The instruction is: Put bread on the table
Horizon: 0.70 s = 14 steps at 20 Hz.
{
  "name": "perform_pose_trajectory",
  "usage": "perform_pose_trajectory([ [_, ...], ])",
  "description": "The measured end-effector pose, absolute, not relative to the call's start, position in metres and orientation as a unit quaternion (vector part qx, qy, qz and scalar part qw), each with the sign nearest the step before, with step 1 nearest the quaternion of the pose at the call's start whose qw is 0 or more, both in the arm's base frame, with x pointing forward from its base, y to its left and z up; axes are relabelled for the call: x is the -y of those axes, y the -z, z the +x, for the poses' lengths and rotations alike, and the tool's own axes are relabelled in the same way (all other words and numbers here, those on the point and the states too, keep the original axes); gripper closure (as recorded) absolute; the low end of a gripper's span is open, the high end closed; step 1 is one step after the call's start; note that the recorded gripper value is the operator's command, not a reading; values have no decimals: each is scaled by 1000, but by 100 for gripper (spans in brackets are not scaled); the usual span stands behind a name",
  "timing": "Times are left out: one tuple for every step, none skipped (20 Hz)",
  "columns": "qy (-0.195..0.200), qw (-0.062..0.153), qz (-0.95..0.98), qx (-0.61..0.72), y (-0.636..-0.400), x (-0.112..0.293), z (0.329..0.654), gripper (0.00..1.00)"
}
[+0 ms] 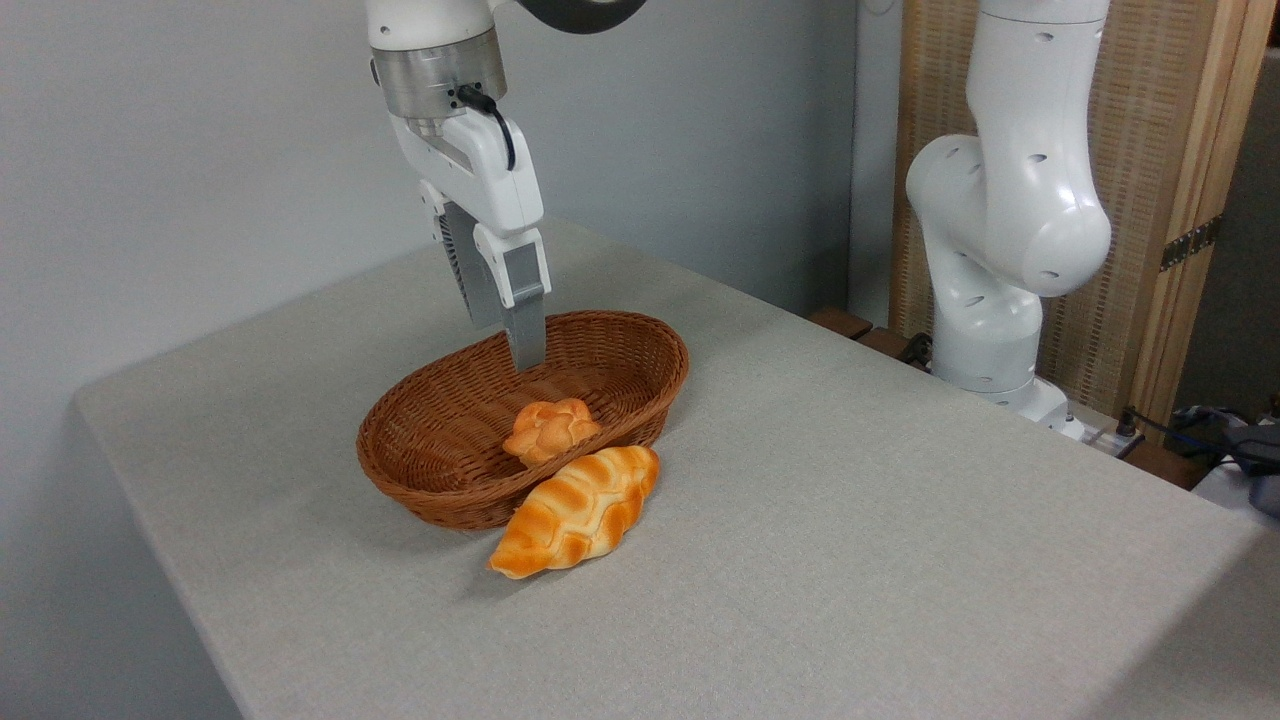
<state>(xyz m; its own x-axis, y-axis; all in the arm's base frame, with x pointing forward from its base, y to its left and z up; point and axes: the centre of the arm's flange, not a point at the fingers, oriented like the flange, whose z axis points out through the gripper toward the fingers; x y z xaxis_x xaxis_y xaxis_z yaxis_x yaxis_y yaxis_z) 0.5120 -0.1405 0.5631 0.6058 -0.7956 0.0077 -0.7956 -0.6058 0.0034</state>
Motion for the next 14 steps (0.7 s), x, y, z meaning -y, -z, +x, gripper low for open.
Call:
perform_pose_trajectory([
  [-2,3,896,444,-562,141,512,0],
  [0,3,896,444,-561,141,512,0],
  [2,4,896,445,-558,142,513,0],
  [5,4,895,446,-556,143,513,0],
  [9,5,894,447,-551,145,512,0],
  [15,5,893,450,-546,148,510,0],
  [21,6,891,453,-540,151,508,0],
  [28,7,889,456,-534,154,505,0],
  [35,9,888,459,-526,157,502,0],
  [42,10,886,462,-520,159,499,0],
  [49,11,885,464,-514,161,496,0],
  [56,12,884,465,-506,162,492,0],
  [63,13,883,465,-500,161,489,0],
  [67,14,882,465,-496,161,488,0],
])
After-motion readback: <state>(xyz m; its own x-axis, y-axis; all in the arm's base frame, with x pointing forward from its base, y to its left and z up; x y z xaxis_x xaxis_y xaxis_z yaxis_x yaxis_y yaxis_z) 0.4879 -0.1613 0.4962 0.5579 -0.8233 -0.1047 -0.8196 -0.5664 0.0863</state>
